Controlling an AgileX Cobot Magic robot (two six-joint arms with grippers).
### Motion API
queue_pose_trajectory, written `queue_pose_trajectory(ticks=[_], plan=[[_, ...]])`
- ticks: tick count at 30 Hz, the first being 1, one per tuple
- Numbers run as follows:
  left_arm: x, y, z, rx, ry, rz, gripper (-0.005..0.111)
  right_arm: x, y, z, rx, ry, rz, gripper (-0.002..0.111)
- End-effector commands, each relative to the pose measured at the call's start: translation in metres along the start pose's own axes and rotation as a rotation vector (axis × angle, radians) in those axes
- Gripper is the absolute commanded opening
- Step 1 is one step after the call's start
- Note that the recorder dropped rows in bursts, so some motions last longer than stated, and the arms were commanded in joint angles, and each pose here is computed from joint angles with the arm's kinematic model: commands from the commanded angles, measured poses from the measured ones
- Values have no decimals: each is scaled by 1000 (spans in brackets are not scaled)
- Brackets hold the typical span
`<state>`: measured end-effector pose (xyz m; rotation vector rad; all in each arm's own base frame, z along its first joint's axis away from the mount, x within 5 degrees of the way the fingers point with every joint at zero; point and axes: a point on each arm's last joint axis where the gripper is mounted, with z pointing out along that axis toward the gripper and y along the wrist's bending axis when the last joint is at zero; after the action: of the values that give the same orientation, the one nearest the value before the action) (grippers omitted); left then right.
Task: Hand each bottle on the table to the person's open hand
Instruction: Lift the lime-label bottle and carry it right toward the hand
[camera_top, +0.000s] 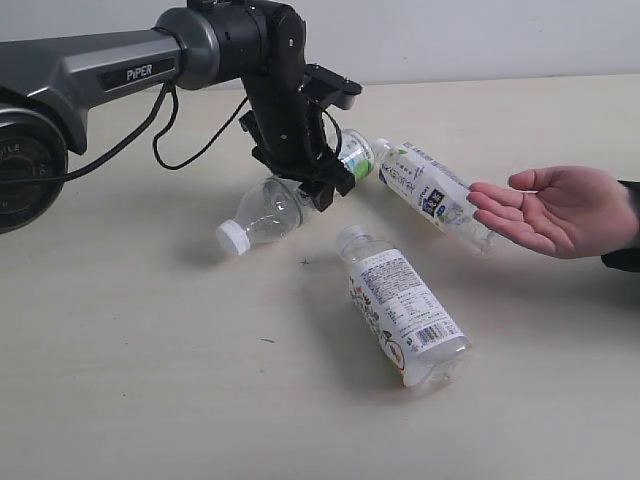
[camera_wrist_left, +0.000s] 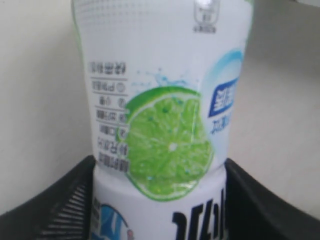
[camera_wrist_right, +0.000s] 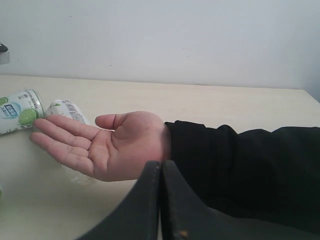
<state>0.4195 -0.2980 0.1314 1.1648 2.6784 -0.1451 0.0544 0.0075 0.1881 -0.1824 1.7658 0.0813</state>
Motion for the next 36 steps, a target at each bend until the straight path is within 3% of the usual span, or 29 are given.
queue_pose_trajectory(ticks=[1,9,20,25,32,36], plan=[[0,2,-4,0,8,-24,39,0,0,0,-1,-11,-5,0],[4,8,-14,-10,39,-79,0,0,0,0,-1,-11,-5,0],[-1,1,-88,-25,-53,-189,0,0,0,0,-1,-11,-5,0],[-1,-7,-125,29,-106,-287,0,0,0,0,-1,-11,-5,0],[-6,-44,-156,274,-170,-335,0,0,0,0,-1,-11,-5,0],[-14,-85,-158,319,-201,-316,0,0,0,0,-1,-11,-5,0]])
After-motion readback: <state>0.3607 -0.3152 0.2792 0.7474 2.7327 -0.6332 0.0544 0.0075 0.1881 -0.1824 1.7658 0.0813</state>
